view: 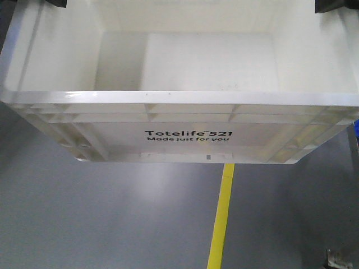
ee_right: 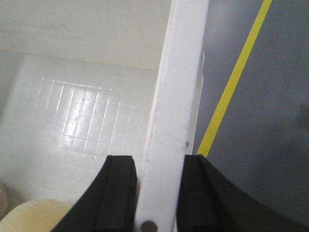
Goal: Place moving items into box and shelve
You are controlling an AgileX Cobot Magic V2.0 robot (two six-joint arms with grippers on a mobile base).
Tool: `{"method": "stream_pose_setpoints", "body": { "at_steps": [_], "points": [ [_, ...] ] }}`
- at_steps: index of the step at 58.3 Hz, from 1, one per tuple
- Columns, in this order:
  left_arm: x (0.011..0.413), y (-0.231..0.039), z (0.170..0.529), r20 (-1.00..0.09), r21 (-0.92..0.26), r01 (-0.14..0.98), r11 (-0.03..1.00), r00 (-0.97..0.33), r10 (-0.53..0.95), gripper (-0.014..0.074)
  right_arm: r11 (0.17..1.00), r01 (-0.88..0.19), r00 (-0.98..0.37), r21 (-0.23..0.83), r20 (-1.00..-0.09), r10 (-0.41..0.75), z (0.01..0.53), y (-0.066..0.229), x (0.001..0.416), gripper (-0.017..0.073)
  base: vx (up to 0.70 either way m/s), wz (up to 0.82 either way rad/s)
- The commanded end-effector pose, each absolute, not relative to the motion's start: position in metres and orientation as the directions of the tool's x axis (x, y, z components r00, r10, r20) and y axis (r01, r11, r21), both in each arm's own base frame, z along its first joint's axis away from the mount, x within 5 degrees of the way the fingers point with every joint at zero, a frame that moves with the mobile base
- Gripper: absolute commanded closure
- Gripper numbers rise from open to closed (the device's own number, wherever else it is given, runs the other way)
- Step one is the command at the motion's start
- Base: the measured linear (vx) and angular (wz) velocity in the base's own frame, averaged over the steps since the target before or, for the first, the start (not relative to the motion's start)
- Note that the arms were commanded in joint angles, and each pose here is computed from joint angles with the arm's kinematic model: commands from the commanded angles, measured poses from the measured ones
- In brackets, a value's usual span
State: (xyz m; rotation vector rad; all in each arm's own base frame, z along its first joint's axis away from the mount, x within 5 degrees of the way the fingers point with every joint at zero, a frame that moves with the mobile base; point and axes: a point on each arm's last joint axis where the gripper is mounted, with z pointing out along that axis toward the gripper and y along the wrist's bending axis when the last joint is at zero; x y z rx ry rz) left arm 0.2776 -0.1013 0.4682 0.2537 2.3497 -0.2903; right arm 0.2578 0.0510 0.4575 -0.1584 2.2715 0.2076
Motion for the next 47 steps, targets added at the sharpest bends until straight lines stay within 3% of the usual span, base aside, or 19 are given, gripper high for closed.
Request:
{"method": "stream_pose_setpoints", "body": {
  "at_steps": [1, 47],
  "points": [
    [0.2643, -0.0989, 0.5039, -0.843, -0.129, 0.312, 0.941, -0.534, 0.061, 0.0594, 0.974, -0.205, -0.454, 0.099, -0.891, -0.005, 0.4933, 0.0489, 0.2464, 0.0564, 0.60, -0.05],
    [0.2643, -0.0989, 0.5039, -0.843, -0.128, 0.312, 0.942, -0.534, 0.062, 0.0594, 0.974, -0.205, -0.458, 0.099, -0.889, -0.006, 0.4929, 0.0489, 0.2462, 0.0564, 0.61, -0.16]
  ]
}}
